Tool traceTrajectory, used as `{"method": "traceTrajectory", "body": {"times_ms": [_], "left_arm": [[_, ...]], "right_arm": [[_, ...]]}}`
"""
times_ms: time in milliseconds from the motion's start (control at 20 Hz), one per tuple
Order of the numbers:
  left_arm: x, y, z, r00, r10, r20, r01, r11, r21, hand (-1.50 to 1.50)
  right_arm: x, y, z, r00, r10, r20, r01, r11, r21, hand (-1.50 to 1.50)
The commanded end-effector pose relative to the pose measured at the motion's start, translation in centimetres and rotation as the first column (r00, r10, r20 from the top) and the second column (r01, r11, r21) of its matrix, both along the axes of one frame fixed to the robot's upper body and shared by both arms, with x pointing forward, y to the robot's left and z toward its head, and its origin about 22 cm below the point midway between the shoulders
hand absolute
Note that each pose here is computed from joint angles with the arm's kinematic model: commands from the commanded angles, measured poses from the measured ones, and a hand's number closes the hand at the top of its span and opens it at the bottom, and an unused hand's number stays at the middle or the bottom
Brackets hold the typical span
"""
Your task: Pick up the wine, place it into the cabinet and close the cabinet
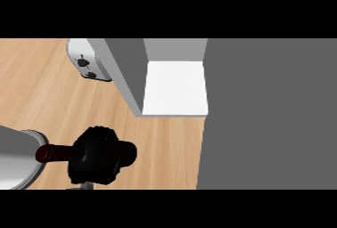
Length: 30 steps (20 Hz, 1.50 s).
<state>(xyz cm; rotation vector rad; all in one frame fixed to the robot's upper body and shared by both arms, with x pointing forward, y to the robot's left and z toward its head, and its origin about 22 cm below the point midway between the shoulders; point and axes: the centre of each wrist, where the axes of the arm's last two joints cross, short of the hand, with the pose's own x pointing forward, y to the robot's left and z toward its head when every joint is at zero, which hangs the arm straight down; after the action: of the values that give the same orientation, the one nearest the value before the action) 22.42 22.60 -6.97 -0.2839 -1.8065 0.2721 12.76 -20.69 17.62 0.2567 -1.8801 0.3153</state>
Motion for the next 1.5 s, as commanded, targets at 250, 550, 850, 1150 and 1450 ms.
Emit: {"method": "traceTrajectory", "body": {"times_ms": [250, 550, 850, 1150, 1450], "left_arm": [[1.9, -7.1, 9.3, 1.000, -0.026, 0.015, 0.026, 1.000, 0.015, 1.50], [3.4, -11.0, 12.6, 0.999, -0.014, -0.050, 0.014, 1.000, 0.006, 1.50], [5.6, -12.4, 14.6, 0.998, 0.016, -0.067, -0.016, 1.000, 0.012, 1.50], [7.7, -13.1, 12.8, 0.993, 0.073, -0.095, -0.064, 0.993, 0.098, 1.50], [8.4, -14.2, 9.4, 0.987, 0.087, -0.132, -0.069, 0.988, 0.135, 1.50]], "right_arm": [[-3.6, -0.7, 2.6, 0.997, 0.061, 0.043, -0.064, 0.996, 0.064, -1.50], [-3.1, -0.3, 2.5, 0.997, 0.068, 0.047, -0.070, 0.996, 0.052, -1.50], [-4.1, -0.4, 3.4, 0.997, 0.046, 0.055, -0.050, 0.995, 0.081, -1.50], [-3.4, -1.6, 2.8, 0.997, 0.053, 0.050, -0.055, 0.997, 0.045, -1.50], [-3.3, -0.8, 2.4, 0.997, 0.075, 0.029, -0.077, 0.995, 0.057, -1.50]]}}
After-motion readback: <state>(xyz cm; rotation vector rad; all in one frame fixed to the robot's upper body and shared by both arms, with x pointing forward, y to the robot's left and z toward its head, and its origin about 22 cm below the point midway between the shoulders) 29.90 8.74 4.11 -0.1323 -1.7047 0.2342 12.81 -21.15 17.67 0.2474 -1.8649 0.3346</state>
